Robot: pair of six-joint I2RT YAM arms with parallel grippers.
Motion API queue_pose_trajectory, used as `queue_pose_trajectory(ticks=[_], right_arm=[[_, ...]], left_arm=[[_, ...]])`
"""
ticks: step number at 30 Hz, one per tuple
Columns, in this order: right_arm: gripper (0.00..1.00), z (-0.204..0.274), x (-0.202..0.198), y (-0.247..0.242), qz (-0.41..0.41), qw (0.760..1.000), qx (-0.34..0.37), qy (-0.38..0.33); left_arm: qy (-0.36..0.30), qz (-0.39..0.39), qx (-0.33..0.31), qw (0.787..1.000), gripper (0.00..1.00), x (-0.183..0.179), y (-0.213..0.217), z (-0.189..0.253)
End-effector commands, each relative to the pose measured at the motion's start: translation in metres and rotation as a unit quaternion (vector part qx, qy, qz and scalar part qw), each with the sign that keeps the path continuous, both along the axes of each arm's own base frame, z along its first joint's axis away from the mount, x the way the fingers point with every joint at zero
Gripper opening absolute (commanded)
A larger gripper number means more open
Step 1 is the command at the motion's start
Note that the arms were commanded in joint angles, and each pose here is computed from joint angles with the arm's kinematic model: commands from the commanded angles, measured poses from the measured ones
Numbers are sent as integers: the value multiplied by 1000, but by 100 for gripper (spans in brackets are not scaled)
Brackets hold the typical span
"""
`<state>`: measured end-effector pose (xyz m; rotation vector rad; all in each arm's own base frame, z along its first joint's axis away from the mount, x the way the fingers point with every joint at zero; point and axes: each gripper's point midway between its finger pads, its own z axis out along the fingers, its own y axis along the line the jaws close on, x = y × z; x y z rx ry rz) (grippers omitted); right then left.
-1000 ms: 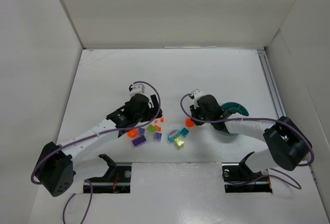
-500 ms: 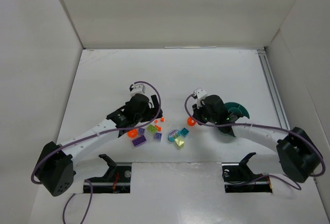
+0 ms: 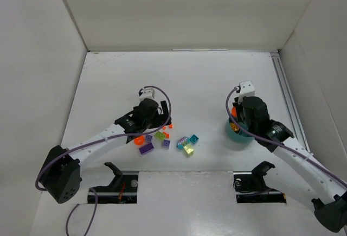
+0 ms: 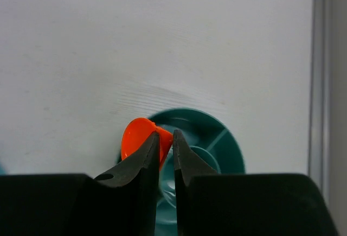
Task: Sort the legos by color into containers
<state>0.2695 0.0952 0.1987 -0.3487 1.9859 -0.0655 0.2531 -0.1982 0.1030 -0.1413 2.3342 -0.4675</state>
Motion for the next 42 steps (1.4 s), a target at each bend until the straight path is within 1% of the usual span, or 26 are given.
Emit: queue_pose_trajectory(ticks=[1,4,10,14,16,19,20,22,27,30,38,42], right_arm=[[0,8,-11,-56,-111,991,-69,11],[0,0,-9,-63,-129,987,-89,26],[0,-6,7,-58,-138,986,-88,22],[0,-12,15,-64,-148,984,-96,20],[0,-9,19,-62,-143,986,-89,13],[0,-15,24,-62,-140,985,-96,17],[0,-10,28,-60,-142,986,-87,4],[0,-7,32,-55,-125,988,-87,-3],[0,5,40,-54,-119,989,-82,-24],[0,6,43,-51,-103,991,-81,-24],[0,-32,38,-47,-81,992,-98,11],[0,-43,35,-47,-75,992,-102,22]], left_arm=[[-31,-11,-17,999,100,12,-10,23],[-26,-12,-13,999,100,14,-11,20],[-22,-12,-10,1000,100,16,-13,18],[-22,-12,-10,1000,100,16,-13,18],[-19,-12,-7,1000,100,16,-13,15],[-24,-15,-7,1000,100,17,-14,16],[-24,-15,-7,1000,100,17,-14,16],[-22,-18,-9,1000,100,16,-15,16],[-22,-18,-9,1000,100,18,-16,15],[-20,-22,-11,1000,100,17,-17,15],[-16,-22,-9,1000,100,17,-17,12],[-13,-22,-6,1000,100,15,-16,8]])
